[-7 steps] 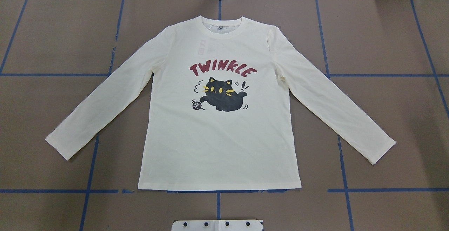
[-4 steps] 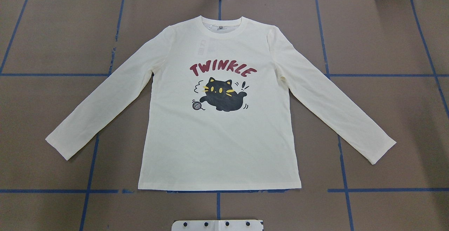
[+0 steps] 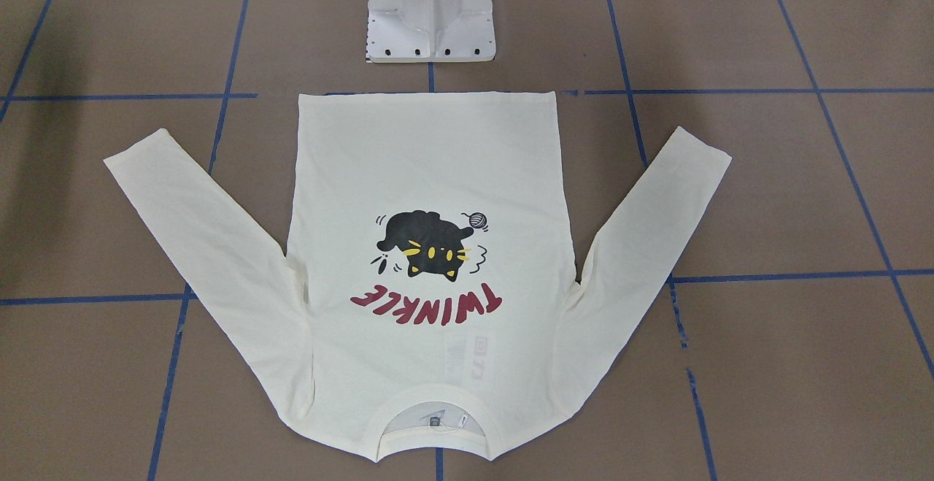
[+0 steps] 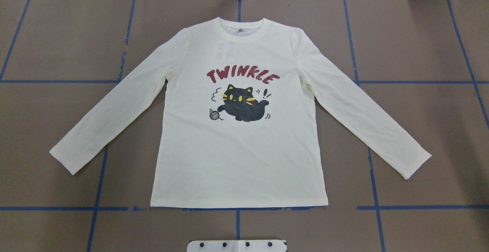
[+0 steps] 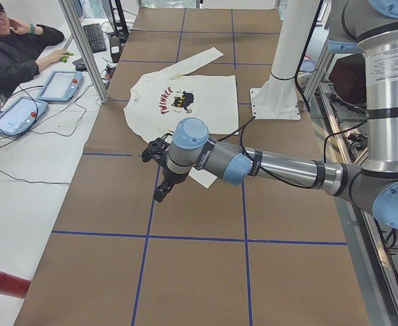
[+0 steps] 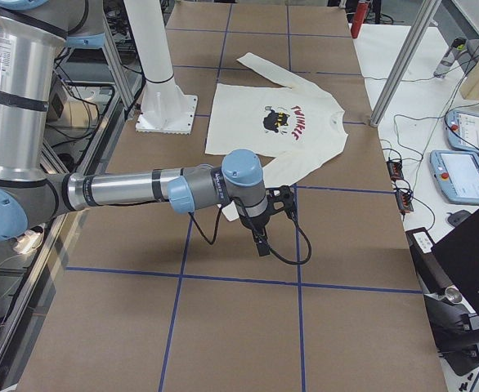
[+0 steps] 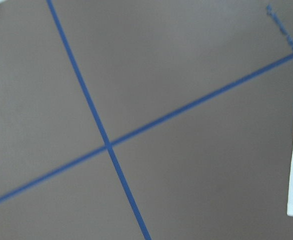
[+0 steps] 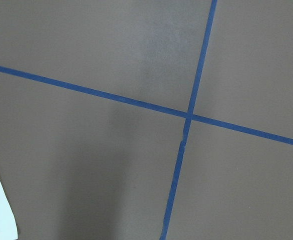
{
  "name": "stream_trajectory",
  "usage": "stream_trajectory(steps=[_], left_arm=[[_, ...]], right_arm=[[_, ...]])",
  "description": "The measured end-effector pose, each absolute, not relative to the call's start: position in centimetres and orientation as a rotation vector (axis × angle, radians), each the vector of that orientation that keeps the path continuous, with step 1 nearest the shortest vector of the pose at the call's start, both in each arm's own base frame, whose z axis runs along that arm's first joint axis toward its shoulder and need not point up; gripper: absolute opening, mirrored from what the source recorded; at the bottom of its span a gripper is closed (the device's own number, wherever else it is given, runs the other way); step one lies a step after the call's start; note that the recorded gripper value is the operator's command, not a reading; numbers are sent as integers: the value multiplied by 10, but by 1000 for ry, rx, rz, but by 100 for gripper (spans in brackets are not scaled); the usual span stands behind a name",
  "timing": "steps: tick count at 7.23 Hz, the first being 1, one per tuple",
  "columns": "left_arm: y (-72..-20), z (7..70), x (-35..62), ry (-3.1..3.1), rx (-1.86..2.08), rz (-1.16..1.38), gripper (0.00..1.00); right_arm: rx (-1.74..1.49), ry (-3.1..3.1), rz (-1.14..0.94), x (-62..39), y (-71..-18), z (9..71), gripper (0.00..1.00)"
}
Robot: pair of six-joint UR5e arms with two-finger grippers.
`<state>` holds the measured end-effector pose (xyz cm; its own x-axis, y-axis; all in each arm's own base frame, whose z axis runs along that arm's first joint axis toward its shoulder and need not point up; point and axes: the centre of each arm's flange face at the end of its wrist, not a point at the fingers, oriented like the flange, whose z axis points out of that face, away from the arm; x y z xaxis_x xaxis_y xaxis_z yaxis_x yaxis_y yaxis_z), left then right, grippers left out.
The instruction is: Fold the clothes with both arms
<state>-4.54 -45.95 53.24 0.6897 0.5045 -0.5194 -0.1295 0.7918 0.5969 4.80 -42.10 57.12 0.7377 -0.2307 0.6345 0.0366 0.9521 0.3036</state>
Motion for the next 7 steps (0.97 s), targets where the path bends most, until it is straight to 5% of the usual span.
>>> stream_trajectory(steps=[3, 7], left_arm=[[-463, 538, -45, 727, 624, 403, 100], [-462, 532, -45, 725, 639, 408, 100]], right_arm=[[352, -785, -108, 27, -406, 576, 99], [318, -906, 192, -114, -361, 571, 79]])
